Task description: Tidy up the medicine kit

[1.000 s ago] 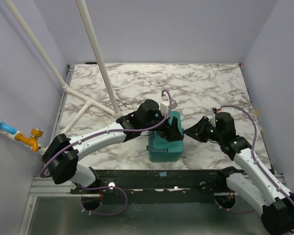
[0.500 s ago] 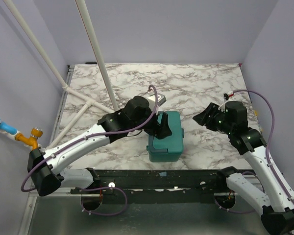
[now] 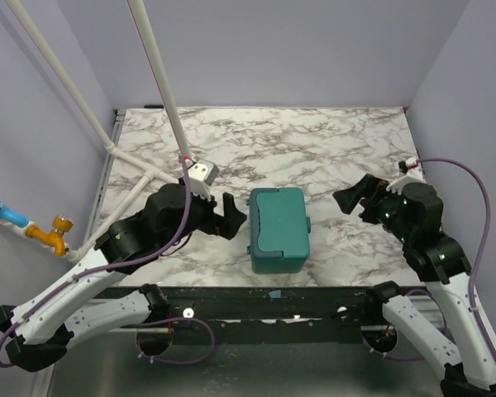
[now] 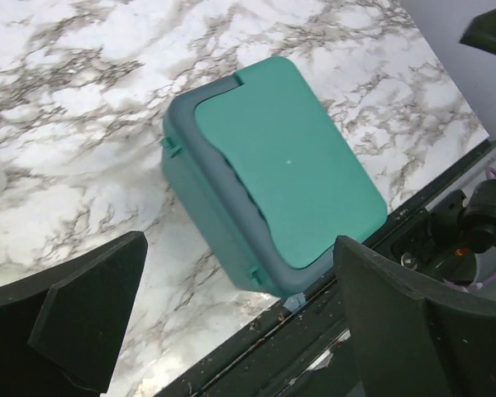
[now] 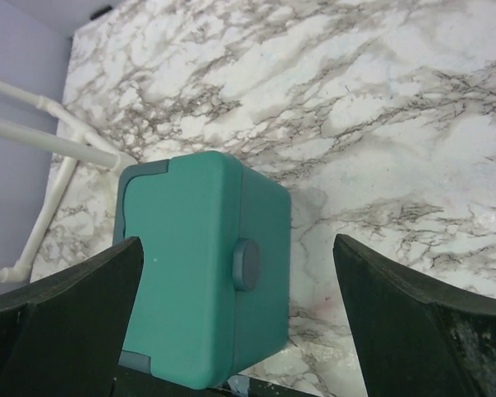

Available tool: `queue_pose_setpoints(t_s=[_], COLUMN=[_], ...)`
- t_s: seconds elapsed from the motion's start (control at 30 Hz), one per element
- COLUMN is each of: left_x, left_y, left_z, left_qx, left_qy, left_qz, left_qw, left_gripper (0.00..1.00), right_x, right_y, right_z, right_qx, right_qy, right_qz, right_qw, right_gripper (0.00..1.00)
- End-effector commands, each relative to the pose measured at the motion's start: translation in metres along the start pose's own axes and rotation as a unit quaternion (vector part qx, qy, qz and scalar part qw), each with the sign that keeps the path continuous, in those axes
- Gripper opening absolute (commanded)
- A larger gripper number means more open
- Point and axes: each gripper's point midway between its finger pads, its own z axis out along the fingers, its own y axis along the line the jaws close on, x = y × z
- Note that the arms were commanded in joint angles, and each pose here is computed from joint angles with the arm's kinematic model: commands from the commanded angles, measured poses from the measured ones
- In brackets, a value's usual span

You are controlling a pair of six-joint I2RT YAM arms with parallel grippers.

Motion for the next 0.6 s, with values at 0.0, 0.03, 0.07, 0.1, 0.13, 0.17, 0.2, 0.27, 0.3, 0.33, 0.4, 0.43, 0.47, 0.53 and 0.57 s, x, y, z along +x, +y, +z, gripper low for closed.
queue_pose_setpoints(t_s=[0.0,0.03,0.07,0.1,0.13,0.17,0.2,0.27,0.3,0.33,0.4,0.43,0.47,0.53,0.57], left_x=[0.014,0.015,0.019,0.023,0.026,0.031,0.034,0.042,0.046,0.048,0.053,0.056,0.059,0.063,0.065], left_y=[0.038,0.042,0.046,0.05,0.053,0.058,0.061,0.066,0.068,0.07,0.073,0.074,0.076,0.079,0.081], left_z=[-0.026,-0.032,-0.035,-0.039,-0.043,-0.047,-0.05,-0.055,-0.057,-0.059,-0.064,-0.066,-0.068,-0.073,-0.075], left_qx=[-0.072,-0.075,-0.08,-0.084,-0.087,-0.09,-0.09,-0.091,-0.091,-0.088,-0.084,-0.084,-0.082,-0.083,-0.083], left_qy=[-0.025,-0.034,-0.036,-0.04,-0.045,-0.05,-0.056,-0.066,-0.069,-0.075,-0.084,-0.086,-0.089,-0.094,-0.098], left_qz=[-0.008,-0.014,-0.016,-0.02,-0.024,-0.029,-0.033,-0.043,-0.047,-0.051,-0.057,-0.06,-0.062,-0.066,-0.068], left_qw=[0.997,0.996,0.996,0.995,0.995,0.994,0.994,0.993,0.992,0.992,0.991,0.991,0.991,0.99,0.989], left_gripper=[0.99,0.99,0.99,0.99,0.99,0.99,0.99,0.99,0.99,0.99,0.99,0.99,0.99,0.99,0.99], right_x=[-0.01,-0.01,-0.007,-0.005,-0.002,-0.001,0.002,0.006,0.007,0.009,0.011,0.011,0.012,0.01,0.009], right_y=[0.002,0.005,0.011,0.016,0.022,0.025,0.026,0.024,0.02,0.017,0.01,0.008,0.007,0.004,0.002], right_z=[-0.018,-0.021,-0.025,-0.029,-0.033,-0.036,-0.038,-0.038,-0.037,-0.036,-0.034,-0.034,-0.034,-0.036,-0.037], right_qx=[-0.017,-0.027,-0.048,-0.063,-0.083,-0.093,-0.098,-0.093,-0.086,-0.079,-0.063,-0.06,-0.058,-0.054,-0.05], right_qy=[-0.049,-0.054,-0.052,-0.05,-0.045,-0.041,-0.035,-0.03,-0.029,-0.028,-0.032,-0.035,-0.038,-0.051,-0.059], right_qz=[0.003,0.013,0.018,0.019,0.015,0.01,0.007,0.008,0.011,0.016,0.027,0.03,0.037,0.048,0.052], right_qw=[0.999,0.998,0.997,0.997,0.995,0.995,0.995,0.995,0.996,0.996,0.997,0.997,0.997,0.996,0.996], right_gripper=[1.0,1.0,1.0,1.0,1.0,1.0,1.0,1.0,1.0,1.0,1.0,1.0,1.0,1.0,1.0])
